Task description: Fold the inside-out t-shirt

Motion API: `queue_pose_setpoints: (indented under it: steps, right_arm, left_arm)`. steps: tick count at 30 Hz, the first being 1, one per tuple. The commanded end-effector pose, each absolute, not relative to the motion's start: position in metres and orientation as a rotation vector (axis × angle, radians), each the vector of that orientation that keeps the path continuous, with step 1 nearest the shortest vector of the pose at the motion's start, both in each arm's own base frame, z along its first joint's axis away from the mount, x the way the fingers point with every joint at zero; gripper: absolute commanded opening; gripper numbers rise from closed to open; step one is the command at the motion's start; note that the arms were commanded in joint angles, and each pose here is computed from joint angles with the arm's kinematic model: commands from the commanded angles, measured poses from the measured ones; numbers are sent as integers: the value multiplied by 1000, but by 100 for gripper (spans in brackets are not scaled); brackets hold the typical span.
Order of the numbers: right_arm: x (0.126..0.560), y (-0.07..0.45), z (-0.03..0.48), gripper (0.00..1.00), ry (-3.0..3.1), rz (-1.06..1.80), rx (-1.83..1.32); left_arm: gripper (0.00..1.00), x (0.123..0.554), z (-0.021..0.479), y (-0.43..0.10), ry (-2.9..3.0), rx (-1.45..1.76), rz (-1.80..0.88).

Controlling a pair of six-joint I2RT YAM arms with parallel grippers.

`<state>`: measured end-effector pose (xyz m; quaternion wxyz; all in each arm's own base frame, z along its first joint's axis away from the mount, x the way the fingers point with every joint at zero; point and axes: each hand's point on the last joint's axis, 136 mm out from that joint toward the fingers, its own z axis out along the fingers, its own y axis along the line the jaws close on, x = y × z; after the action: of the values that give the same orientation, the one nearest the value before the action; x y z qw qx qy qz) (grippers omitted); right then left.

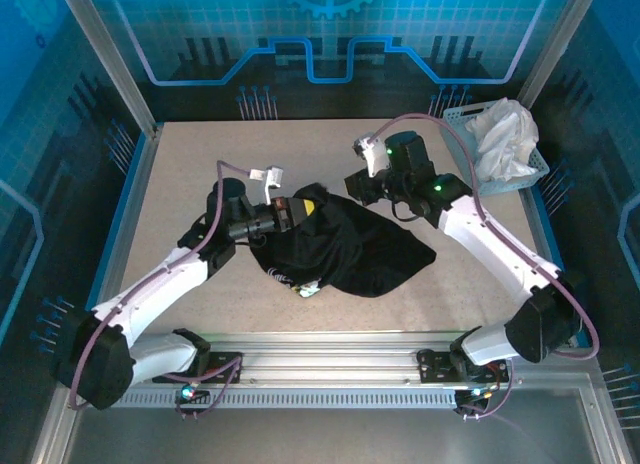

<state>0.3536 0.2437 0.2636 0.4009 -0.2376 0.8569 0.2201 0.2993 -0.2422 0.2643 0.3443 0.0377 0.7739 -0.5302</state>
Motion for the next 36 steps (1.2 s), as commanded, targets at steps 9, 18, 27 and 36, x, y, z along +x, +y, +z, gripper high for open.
queue_pose_setpoints:
  steps: [9,18,27,36]
  right_arm:
    - [264,266,248,60,2097,710,-763]
    - [282,295,231,42,2094,607,-793]
    - [237,292,291,3,1782,1159,-981]
    - [255,268,296,1,1815,1180,-864]
  left_arm:
    - [0,292,290,-243,1964,33,-1510]
    - [0,291,291,-243,1957,33,-1517]
    - [0,317,266,-195,1945,-265,-1496]
    - [0,318,274,-189,1887,-189,-1555]
